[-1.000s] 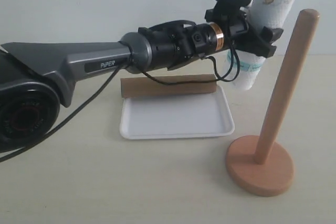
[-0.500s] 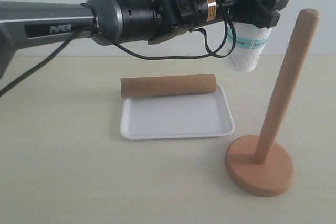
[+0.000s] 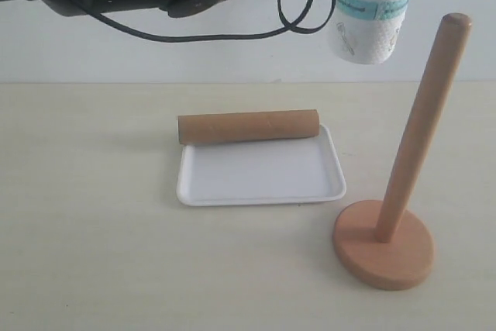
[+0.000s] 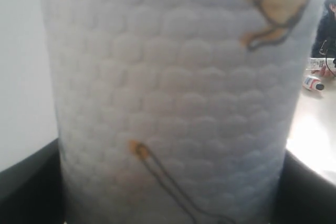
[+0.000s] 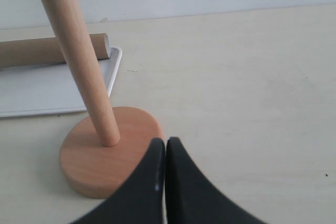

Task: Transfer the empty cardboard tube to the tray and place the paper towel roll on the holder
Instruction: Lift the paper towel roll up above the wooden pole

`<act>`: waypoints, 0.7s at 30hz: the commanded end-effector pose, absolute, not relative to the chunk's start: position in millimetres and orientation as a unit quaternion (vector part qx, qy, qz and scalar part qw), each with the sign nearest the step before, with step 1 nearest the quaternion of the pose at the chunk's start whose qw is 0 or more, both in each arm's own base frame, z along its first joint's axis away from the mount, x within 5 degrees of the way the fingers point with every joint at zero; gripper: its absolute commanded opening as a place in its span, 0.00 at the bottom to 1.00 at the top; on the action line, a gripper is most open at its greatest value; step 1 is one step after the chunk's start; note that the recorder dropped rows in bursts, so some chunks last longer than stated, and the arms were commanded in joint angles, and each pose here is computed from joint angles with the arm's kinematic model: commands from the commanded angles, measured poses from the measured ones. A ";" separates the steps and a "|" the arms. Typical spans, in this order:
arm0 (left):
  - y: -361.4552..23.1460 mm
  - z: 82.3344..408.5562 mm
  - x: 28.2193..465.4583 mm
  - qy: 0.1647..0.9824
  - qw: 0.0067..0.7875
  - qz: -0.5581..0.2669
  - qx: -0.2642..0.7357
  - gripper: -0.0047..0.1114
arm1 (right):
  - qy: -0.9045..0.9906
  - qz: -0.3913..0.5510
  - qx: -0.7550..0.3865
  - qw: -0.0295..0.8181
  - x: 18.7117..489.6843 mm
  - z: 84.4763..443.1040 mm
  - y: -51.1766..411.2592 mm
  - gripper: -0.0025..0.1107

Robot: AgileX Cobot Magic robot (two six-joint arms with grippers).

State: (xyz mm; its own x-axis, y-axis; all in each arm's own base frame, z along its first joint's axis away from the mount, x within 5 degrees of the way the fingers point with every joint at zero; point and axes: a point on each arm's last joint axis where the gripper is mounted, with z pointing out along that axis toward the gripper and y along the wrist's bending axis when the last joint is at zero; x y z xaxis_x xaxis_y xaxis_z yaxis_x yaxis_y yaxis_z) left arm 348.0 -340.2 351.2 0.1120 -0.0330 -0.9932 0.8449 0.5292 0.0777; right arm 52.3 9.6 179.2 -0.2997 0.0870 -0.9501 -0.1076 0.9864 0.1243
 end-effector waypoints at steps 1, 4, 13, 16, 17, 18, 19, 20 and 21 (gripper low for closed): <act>-331.6 380.4 335.7 0.558 0.665 -0.376 0.323 0.08 | 0.799 0.080 -0.004 0.597 52.2 180.2 9.2 0.02; -322.0 406.4 323.3 0.541 0.674 -0.392 0.315 0.08 | 0.799 0.080 -0.004 0.597 52.2 180.2 9.2 0.02; -306.5 442.6 295.7 0.540 0.640 -0.447 0.313 0.08 | 0.799 0.080 -0.004 0.597 52.2 180.2 9.2 0.02; -306.6 447.1 288.8 0.529 0.626 -0.476 0.320 0.08 | 0.799 0.080 -0.004 0.597 52.2 180.2 9.2 0.02; -307.6 448.4 285.2 0.518 0.618 -0.493 0.327 0.08 | 0.799 0.080 -0.004 0.597 52.2 180.2 9.2 0.02; -308.1 449.2 283.0 0.513 0.610 -0.507 0.327 0.08 | 0.799 0.080 -0.004 0.597 52.2 180.2 9.2 0.02; -308.5 449.8 281.1 0.508 0.604 -0.518 0.329 0.08 | 0.799 0.080 -0.004 0.597 52.2 180.2 9.2 0.02; -308.7 450.1 280.2 0.507 0.600 -0.524 0.329 0.08 | 0.799 0.080 -0.004 0.597 52.2 180.2 9.2 0.02; -308.8 450.4 279.4 0.506 0.597 -0.529 0.329 0.08 | 0.799 0.080 -0.004 0.597 52.2 180.2 9.2 0.02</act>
